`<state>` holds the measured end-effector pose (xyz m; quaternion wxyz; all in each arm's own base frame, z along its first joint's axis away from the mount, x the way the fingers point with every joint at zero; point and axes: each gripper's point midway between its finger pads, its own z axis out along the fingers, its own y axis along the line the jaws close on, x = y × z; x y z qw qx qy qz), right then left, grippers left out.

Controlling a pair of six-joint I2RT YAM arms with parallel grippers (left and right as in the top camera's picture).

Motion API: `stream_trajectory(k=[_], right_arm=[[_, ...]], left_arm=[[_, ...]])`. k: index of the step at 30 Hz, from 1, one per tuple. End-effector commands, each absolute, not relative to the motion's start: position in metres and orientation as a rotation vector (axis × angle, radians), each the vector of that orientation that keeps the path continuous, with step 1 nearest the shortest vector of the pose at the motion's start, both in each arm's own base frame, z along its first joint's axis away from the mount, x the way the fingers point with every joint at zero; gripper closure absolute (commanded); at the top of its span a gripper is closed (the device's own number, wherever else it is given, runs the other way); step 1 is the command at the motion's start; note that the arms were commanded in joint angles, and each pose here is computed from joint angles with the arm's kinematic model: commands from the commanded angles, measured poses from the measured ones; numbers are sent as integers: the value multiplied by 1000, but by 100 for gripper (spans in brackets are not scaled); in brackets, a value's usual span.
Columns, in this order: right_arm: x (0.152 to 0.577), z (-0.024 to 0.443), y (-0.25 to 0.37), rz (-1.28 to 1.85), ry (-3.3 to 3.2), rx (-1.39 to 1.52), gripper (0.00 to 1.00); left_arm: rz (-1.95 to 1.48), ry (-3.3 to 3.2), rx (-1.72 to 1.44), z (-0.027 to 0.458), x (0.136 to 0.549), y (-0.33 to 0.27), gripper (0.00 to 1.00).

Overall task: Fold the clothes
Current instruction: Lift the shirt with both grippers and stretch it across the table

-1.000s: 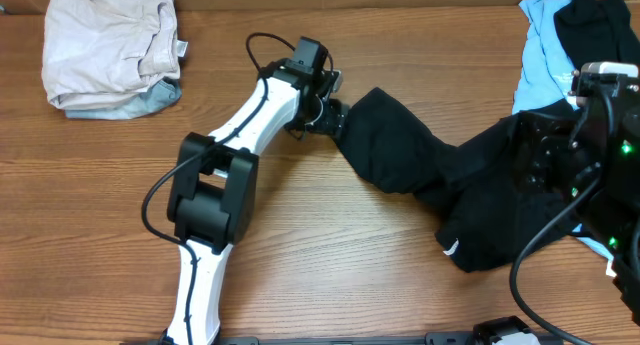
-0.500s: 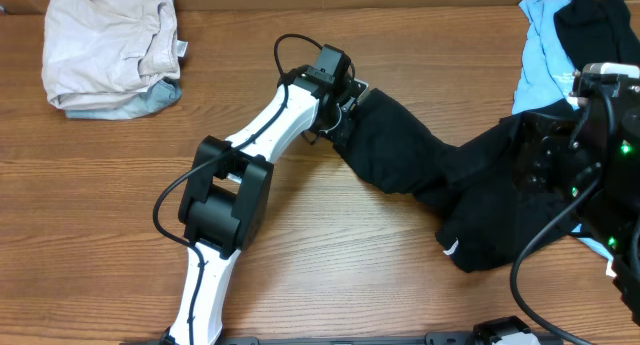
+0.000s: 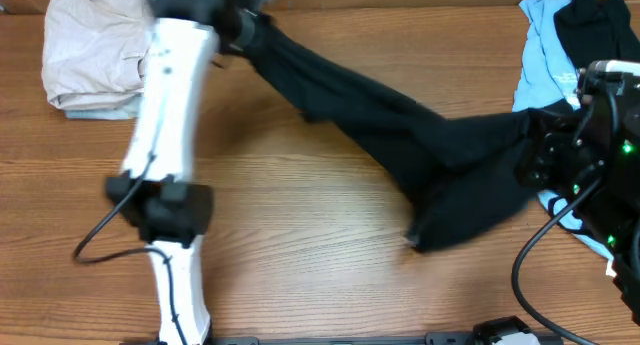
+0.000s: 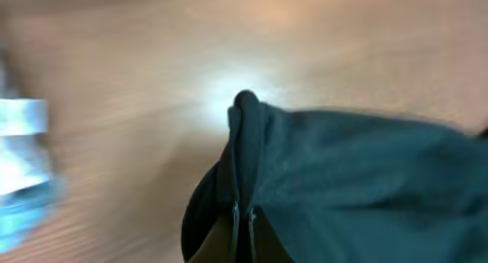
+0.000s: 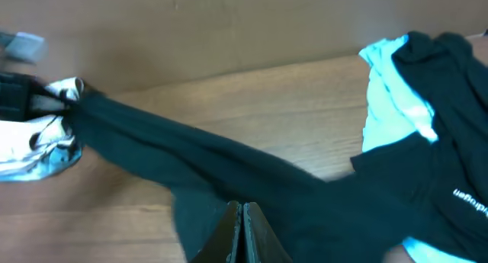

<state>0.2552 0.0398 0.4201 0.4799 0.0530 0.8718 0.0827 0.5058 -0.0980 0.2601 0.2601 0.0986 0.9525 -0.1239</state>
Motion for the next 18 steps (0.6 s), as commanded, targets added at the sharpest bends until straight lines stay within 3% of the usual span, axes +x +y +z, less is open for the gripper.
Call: stream_trajectory(k=[1, 8, 18], right_arm=[[258, 436, 26, 139, 2053, 181, 96], [255, 471, 8, 74, 1926, 246, 96], [189, 543, -11, 98, 1739, 282, 96]], left_arm=[[-252, 2367, 137, 365, 476, -40, 96], [-170, 2203, -8, 439, 424, 14, 96], [-120, 2027, -56, 505, 362, 26, 96]])
